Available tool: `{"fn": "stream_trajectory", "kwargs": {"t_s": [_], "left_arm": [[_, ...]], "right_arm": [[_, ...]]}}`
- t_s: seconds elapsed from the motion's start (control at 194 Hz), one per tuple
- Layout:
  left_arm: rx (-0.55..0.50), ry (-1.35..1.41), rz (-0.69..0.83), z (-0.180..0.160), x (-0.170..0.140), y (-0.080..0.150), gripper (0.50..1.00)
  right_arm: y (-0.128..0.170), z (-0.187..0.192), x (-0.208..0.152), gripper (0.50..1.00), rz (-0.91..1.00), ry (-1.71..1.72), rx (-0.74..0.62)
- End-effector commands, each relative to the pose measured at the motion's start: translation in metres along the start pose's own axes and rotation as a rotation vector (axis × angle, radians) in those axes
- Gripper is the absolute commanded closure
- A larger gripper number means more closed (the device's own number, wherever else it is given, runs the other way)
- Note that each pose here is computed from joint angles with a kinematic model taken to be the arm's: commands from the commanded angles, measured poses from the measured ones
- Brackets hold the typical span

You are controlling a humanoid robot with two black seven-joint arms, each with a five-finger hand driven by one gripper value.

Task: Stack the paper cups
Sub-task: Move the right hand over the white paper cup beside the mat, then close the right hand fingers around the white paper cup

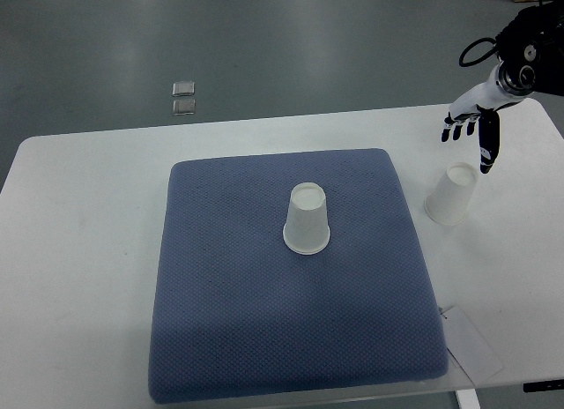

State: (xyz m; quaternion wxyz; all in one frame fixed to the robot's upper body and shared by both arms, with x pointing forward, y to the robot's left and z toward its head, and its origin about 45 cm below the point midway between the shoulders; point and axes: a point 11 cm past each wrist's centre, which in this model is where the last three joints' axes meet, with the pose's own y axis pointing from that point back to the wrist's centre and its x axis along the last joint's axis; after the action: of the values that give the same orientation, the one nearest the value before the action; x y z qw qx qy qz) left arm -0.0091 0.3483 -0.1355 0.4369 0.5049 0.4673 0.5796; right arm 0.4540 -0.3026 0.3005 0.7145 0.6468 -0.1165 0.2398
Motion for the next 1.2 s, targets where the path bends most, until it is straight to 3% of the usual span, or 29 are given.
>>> {"fn": "stream_trajectory", "kwargs": {"t_s": [0.0, 0.366, 1.195], "left_arm": [[0.000, 0.000, 0.000, 0.000, 0.000, 0.000, 0.500], [0.000, 0.000, 0.000, 0.000, 0.000, 0.000, 0.500], [0.000, 0.000, 0.000, 0.000, 0.000, 0.000, 0.500]], "right_arm": [[-0.006, -0.005, -0.001, 0.587, 0.012, 0.010, 0.001], [-0.034, 0.006, -0.021, 0.591, 0.043, 0.008, -0.045], [-0.064, 0.016, -0.047, 0.595, 0.088, -0.035, -0.064]]}}
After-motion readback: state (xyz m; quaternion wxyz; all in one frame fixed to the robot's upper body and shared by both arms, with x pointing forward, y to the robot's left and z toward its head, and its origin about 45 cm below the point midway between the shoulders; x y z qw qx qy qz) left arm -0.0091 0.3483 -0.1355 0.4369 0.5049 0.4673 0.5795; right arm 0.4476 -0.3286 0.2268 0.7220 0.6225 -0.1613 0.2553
